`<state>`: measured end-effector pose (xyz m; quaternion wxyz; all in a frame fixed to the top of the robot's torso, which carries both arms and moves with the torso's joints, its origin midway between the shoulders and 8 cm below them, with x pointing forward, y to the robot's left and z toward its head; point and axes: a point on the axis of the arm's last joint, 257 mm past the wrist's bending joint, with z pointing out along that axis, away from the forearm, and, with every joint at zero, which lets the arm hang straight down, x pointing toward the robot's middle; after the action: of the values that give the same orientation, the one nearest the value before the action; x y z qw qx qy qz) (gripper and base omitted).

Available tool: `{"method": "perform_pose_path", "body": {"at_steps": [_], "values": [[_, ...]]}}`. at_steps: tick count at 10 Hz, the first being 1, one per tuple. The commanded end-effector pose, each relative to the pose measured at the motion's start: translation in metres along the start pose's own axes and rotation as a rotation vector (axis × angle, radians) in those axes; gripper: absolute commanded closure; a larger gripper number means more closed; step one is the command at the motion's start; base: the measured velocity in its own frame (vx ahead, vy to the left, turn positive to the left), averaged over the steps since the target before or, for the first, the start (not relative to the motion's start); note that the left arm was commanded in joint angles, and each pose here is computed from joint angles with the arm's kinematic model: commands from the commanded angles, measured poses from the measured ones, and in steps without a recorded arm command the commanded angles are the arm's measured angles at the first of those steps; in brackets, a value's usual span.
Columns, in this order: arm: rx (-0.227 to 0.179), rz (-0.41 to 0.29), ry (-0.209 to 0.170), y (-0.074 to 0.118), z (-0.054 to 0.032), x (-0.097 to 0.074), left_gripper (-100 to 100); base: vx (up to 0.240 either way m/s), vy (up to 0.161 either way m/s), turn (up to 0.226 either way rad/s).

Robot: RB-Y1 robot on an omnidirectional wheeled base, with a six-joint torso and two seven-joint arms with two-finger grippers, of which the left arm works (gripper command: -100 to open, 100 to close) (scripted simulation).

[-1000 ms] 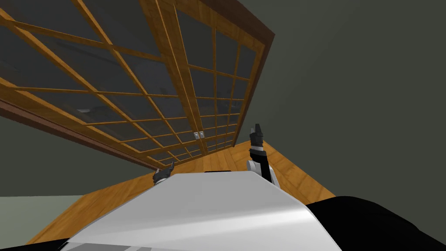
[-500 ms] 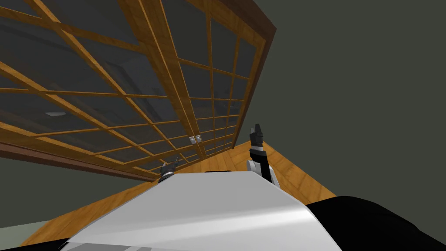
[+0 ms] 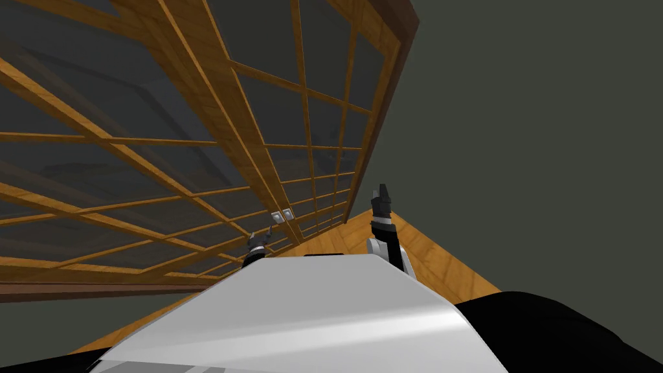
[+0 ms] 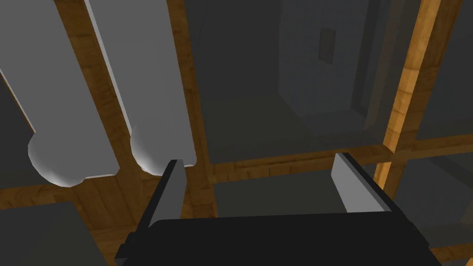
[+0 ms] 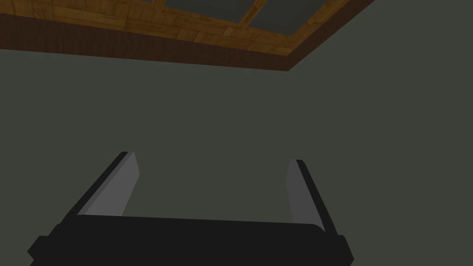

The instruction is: Pull the door open

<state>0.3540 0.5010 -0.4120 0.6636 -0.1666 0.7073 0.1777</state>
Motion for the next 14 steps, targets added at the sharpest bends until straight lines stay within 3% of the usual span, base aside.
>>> {"method": "perform_pose_path", "body": {"at_steps": [1,2,6,7,8,13,14], "values": [[0.02,-0.011,-0.018,-0.016,0.0067,-0.005,-100,0.199,-0.014,-0.115],[0.041,-0.021,-0.037,-0.031,0.014,-0.013,-100,0.22,-0.011,-0.098],[0.049,-0.025,-0.045,-0.037,0.0169,-0.016,-100,0.055,0.0,-0.035],[0.044,-0.022,-0.034,-0.033,0.0121,-0.012,-100,0.029,0.007,-0.018],[0.044,-0.022,-0.034,-0.033,0.0121,-0.012,100,-0.006,0.001,0.031],[0.044,-0.022,-0.034,-0.033,0.0121,-0.012,100,-0.005,-0.005,-0.003],[0.023,-0.035,-0.006,-0.018,0.0022,0.0,100,-0.09,-0.001,0.09]]}}
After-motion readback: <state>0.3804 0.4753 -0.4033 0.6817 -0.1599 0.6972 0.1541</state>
